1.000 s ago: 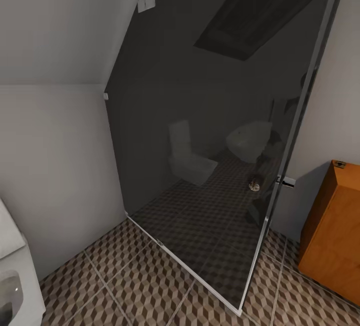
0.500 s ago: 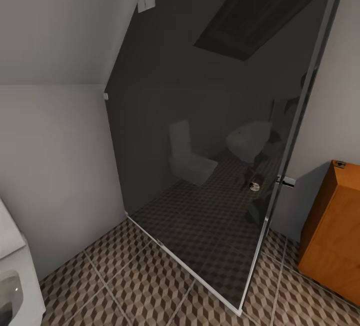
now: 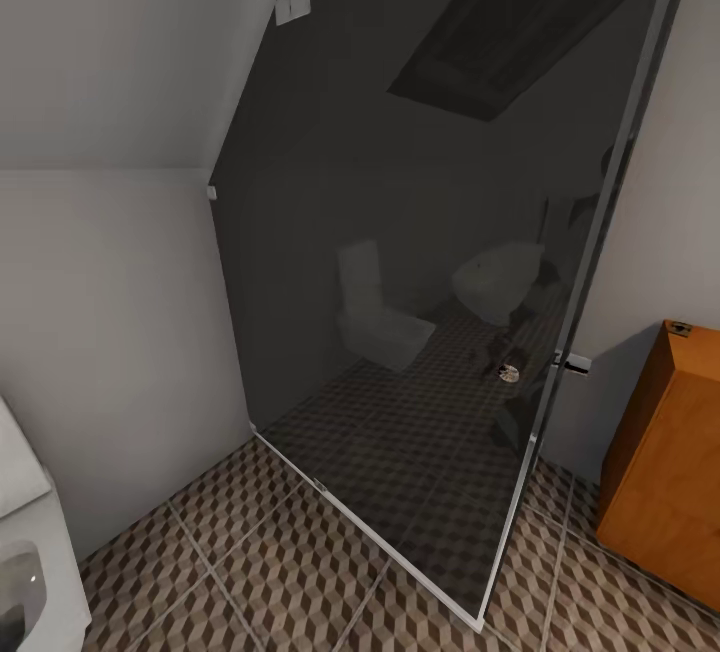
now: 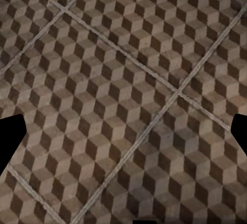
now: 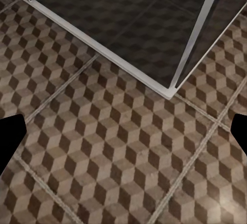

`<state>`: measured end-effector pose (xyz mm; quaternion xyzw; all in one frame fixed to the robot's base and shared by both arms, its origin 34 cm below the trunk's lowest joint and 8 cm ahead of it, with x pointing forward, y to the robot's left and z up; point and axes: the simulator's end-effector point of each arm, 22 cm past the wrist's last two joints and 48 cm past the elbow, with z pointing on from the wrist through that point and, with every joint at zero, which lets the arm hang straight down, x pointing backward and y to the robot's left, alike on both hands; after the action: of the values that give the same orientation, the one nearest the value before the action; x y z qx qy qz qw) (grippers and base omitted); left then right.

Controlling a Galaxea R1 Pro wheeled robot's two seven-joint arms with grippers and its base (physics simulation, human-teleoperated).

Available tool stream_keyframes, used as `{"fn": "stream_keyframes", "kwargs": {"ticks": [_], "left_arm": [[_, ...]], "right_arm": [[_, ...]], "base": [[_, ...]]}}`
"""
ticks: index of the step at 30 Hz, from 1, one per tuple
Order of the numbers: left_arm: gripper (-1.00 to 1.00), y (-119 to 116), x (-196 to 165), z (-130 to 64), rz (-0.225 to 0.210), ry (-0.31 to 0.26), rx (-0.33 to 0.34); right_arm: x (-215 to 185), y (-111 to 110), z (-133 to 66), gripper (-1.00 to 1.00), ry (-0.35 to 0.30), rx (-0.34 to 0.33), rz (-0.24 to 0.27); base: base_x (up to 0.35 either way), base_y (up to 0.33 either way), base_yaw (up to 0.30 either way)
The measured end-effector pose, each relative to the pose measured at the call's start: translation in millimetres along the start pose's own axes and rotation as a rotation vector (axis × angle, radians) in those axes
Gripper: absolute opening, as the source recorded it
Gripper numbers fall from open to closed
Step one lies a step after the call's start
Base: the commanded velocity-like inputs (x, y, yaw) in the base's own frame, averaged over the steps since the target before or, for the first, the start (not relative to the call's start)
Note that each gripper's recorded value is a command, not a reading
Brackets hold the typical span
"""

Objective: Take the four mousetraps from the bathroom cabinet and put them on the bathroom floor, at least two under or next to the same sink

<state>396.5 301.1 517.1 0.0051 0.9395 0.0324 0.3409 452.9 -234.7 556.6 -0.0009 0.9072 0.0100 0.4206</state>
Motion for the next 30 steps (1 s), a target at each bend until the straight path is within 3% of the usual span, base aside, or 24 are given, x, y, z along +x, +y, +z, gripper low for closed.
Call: {"fn": "stream_keyframes", "kwargs": {"ticks": [11,30], "left_arm": [[1.00,-0.9,-0.1,0.0,-0.001,-0.001,0.001],[1.00,-1.4,-3.2,-0.1,-0.001,-0.009,0.002]], "right_arm": [[0.0,0.0,0.0,1.00,0.000,0.001,0.001],[-3.8,-0.6,0.0,1.00,-0.009,0.002,0.002]], "base": [[0.000,0.000,-0.024],[0.000,0.000,-0.237]]}}
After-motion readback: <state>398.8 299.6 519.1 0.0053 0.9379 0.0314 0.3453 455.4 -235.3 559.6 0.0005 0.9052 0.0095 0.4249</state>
